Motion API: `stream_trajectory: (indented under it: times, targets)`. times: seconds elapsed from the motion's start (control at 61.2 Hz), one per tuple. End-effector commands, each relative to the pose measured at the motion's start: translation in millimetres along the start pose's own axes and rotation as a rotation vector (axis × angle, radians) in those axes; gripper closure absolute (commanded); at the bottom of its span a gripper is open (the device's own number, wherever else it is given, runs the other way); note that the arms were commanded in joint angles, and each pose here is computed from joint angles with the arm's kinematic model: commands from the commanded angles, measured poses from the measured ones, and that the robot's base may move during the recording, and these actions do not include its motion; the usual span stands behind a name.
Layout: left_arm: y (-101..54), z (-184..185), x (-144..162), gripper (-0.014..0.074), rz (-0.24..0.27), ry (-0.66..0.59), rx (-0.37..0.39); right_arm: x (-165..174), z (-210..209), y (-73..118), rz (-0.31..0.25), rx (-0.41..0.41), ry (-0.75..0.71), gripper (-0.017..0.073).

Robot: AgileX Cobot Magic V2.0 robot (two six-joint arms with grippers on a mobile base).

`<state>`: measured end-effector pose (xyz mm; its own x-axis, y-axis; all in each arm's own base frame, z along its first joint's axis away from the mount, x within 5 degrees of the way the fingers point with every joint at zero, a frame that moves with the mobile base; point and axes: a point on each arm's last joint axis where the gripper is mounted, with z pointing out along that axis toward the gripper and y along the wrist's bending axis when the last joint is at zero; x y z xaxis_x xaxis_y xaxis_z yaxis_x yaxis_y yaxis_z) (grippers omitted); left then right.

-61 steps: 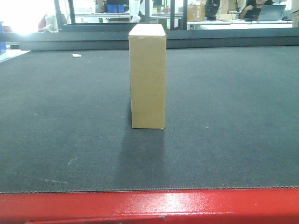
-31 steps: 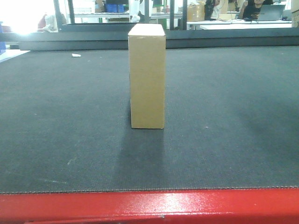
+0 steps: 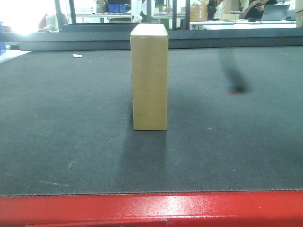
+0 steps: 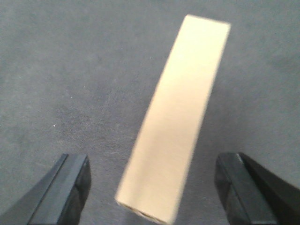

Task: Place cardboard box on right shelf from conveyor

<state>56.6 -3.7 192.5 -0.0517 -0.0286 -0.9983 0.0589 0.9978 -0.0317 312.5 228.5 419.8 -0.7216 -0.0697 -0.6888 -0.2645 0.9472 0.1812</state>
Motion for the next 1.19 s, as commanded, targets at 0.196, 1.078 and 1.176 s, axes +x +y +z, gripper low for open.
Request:
stream_trajectory:
  times: [0.196, 1.078, 1.176]
  targets:
    - [-0.1, -0.9, -5.4, 0.071, -0.005, -0.092, 0.006, -25.7, 27.4, 15.4, 0.082, 0.155, -0.027, -0.0073]
    - [-0.1, -0.9, -5.4, 0.071, -0.005, -0.092, 0.006, -28.9, 75.6, -2.8, 0.161, 0.158, -0.005, -0.0073]
    - [-0.1, -0.9, -5.4, 0.071, -0.005, -0.092, 0.006, -25.5, 85.2, -1.6, 0.156, 0.163, 0.013, -0.0073]
